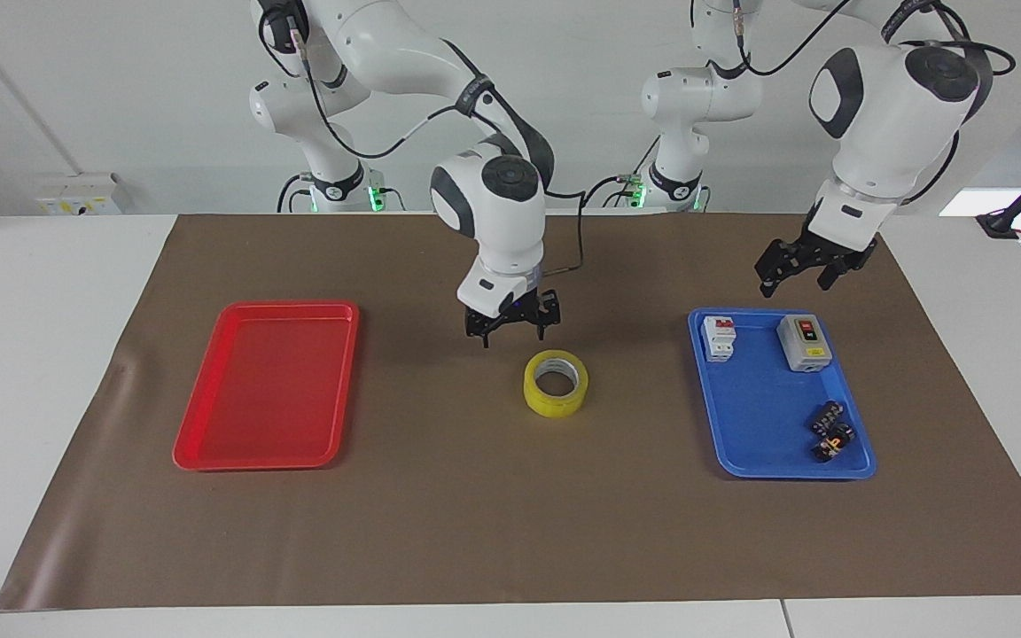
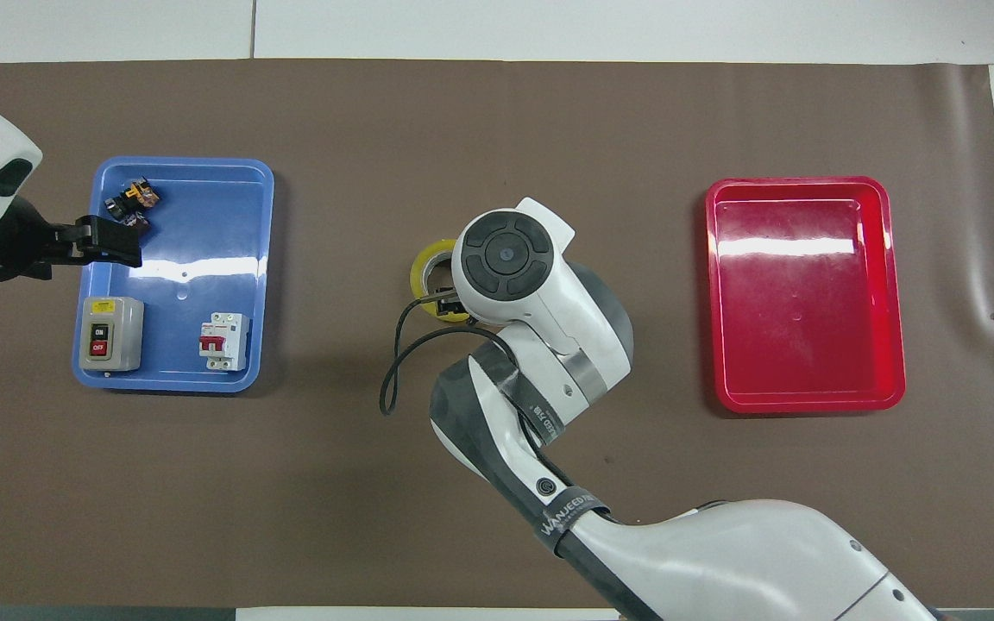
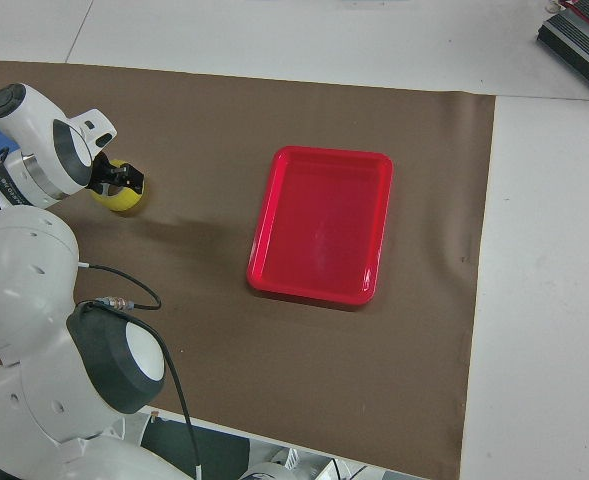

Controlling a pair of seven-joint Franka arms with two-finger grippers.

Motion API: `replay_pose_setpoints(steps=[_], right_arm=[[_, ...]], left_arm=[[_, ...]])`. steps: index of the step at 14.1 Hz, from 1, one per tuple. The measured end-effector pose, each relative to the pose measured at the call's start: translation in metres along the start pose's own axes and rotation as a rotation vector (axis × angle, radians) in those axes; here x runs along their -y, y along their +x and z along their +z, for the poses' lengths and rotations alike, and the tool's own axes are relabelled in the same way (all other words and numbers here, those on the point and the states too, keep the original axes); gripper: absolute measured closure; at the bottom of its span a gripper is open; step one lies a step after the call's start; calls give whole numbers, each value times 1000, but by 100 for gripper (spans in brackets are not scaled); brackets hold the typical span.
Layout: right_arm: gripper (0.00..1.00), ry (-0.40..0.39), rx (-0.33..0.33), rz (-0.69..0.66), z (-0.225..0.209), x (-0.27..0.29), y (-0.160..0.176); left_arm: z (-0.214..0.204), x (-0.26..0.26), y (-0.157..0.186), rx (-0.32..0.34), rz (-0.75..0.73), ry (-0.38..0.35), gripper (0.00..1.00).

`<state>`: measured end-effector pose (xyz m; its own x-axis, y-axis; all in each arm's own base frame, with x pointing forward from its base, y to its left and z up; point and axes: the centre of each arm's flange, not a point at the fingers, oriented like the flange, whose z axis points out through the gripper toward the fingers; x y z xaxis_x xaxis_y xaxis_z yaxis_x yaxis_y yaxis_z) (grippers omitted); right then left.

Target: Place and move tape with both arms

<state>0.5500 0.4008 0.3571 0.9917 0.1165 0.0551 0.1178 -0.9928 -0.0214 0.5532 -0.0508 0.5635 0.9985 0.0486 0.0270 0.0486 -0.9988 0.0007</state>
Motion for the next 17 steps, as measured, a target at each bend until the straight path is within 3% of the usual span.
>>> replay_pose_setpoints(steps=[7,14,17], right_arm=[[0,31,-61,-3,21,-14,24],[4,29,-50,-23,64,1,24],[36,29,-50,-21,63,0,26]], left_arm=[[-40,38,3,38,22,-1,0],[-38,44,1,59,17,-18,0],[-38,42,0,62,21,-19,0]])
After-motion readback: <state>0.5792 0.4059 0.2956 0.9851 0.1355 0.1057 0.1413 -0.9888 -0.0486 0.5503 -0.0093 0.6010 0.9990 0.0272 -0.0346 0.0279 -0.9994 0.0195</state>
